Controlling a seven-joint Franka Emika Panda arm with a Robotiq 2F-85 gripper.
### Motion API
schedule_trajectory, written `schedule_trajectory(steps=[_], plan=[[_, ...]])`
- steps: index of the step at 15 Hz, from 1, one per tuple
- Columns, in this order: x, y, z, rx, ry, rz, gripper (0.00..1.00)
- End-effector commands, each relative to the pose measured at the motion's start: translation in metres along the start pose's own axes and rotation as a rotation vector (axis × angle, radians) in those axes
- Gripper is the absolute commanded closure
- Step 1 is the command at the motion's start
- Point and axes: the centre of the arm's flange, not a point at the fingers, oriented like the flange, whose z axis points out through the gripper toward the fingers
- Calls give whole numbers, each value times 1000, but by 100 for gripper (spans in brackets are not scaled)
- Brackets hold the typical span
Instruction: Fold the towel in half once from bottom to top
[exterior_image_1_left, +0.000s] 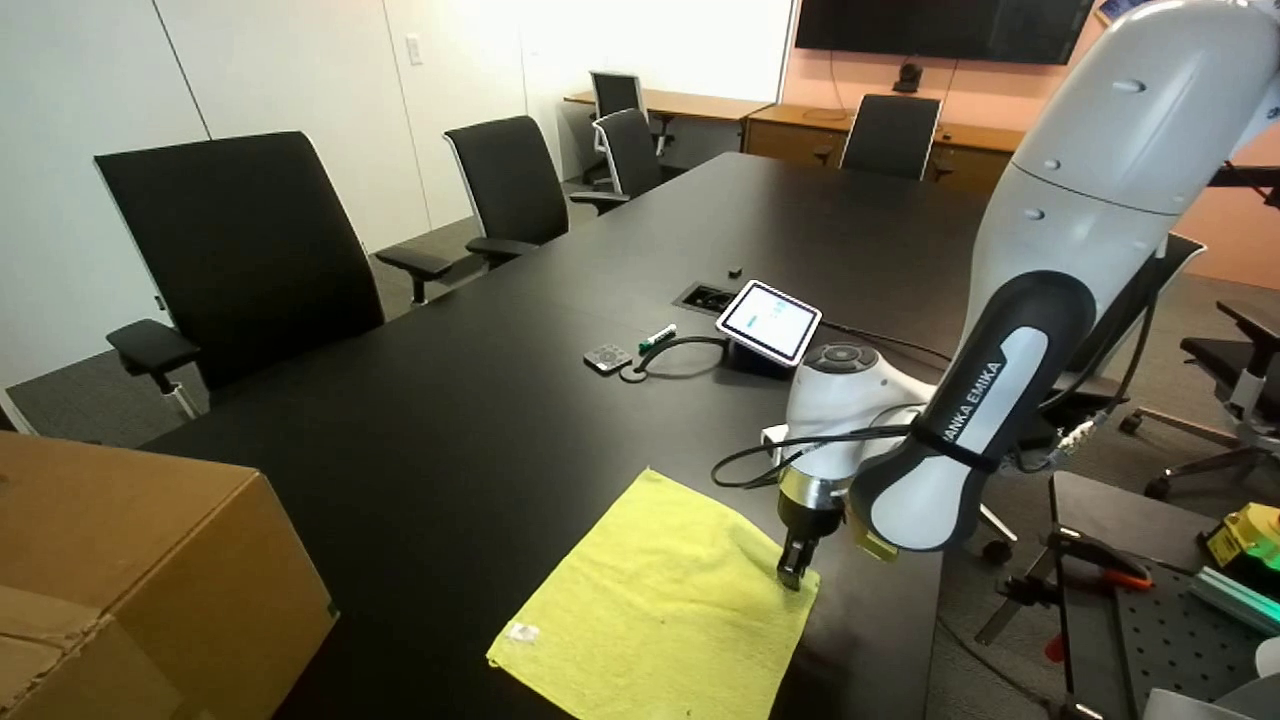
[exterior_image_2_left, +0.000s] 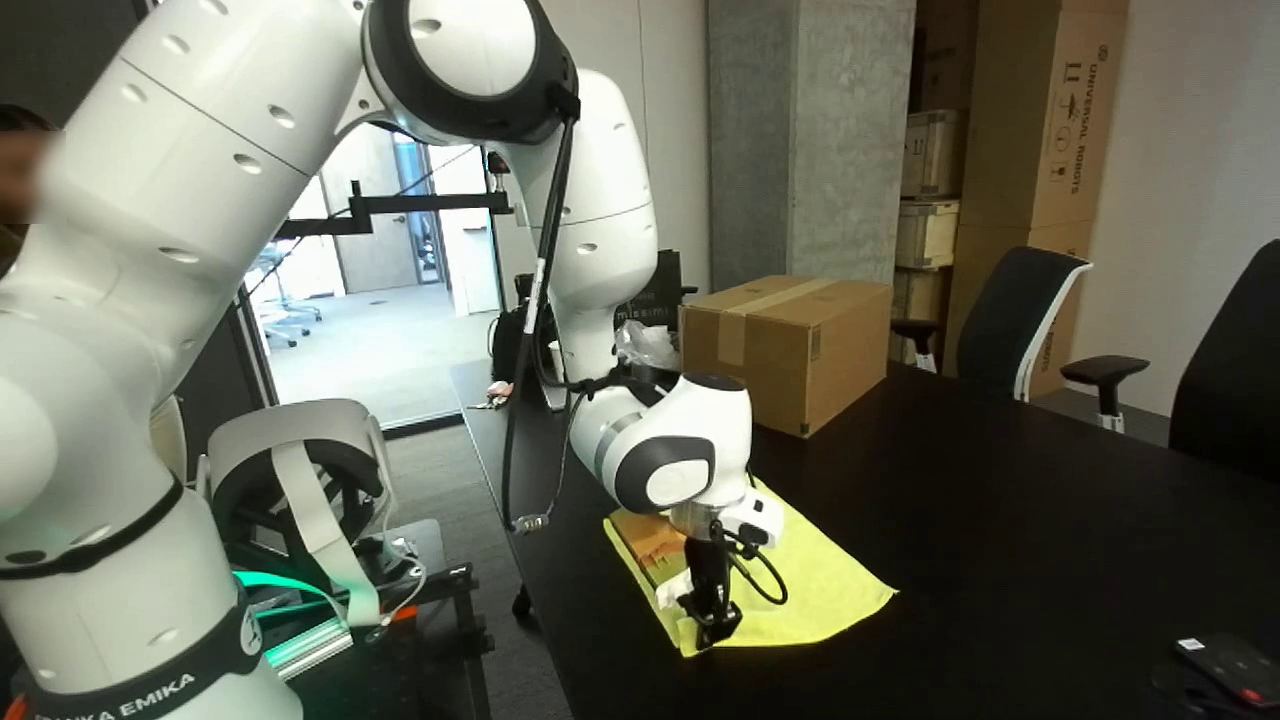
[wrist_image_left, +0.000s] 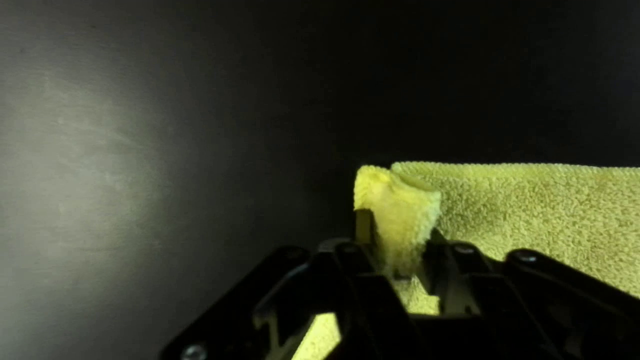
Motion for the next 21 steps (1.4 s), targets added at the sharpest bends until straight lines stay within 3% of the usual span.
schedule_trajectory(steps=[1,3,5,11,15,21], plan=[[-5,2,-24,3,-9,-8,96],[-1,5,-31,6,-4,-3,100],[8,8,-31,12,-5,7,94],[40,14,-44,68,48,69,97],[75,9,-66,104,125,109,97],[147,-1,-79,61,229,140,97]])
